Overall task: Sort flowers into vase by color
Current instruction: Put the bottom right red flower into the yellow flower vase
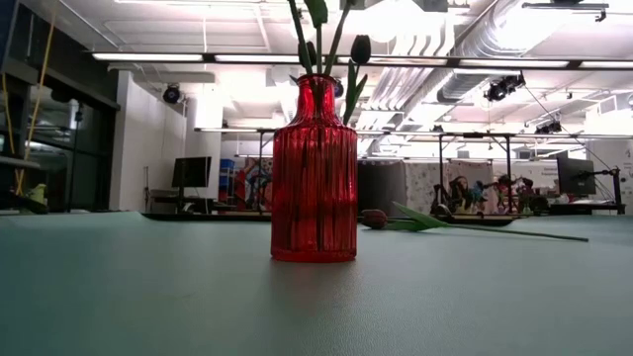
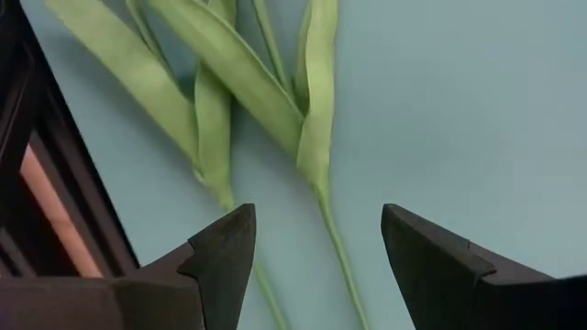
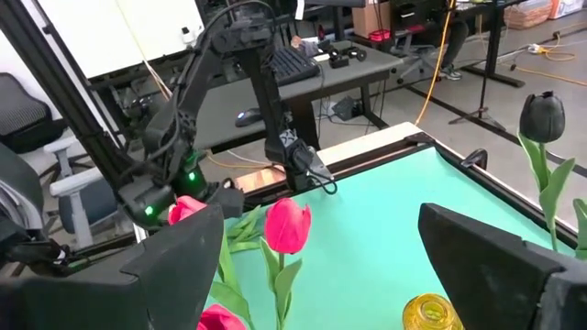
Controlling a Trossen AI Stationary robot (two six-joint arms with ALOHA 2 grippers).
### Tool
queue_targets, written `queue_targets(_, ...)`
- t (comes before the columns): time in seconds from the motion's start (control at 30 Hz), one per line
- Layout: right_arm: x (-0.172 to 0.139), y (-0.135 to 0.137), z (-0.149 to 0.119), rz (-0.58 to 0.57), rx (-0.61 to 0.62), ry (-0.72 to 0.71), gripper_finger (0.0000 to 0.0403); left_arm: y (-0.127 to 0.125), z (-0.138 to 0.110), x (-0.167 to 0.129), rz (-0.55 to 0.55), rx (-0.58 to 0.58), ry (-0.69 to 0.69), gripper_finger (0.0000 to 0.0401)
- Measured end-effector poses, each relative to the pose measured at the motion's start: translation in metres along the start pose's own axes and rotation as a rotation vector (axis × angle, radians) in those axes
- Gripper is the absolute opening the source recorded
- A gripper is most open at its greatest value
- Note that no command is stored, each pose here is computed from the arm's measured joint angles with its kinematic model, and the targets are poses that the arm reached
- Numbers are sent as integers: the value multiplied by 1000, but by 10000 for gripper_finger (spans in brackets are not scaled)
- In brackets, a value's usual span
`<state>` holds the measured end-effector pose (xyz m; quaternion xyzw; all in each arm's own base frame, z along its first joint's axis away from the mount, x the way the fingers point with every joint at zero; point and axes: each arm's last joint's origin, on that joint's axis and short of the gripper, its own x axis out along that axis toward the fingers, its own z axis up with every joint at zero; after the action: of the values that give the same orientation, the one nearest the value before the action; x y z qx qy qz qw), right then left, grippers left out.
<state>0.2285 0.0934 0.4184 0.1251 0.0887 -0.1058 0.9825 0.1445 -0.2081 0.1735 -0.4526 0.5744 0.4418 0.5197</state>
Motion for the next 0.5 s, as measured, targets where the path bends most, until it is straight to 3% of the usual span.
queue_targets(0.33,0,0,0,0,0,1,355,-15,2,28,67,-38,-52,221)
queue_targets(0.5,0,0,0,0,-1,1,355,-21,0,38,64,-18,-48,161)
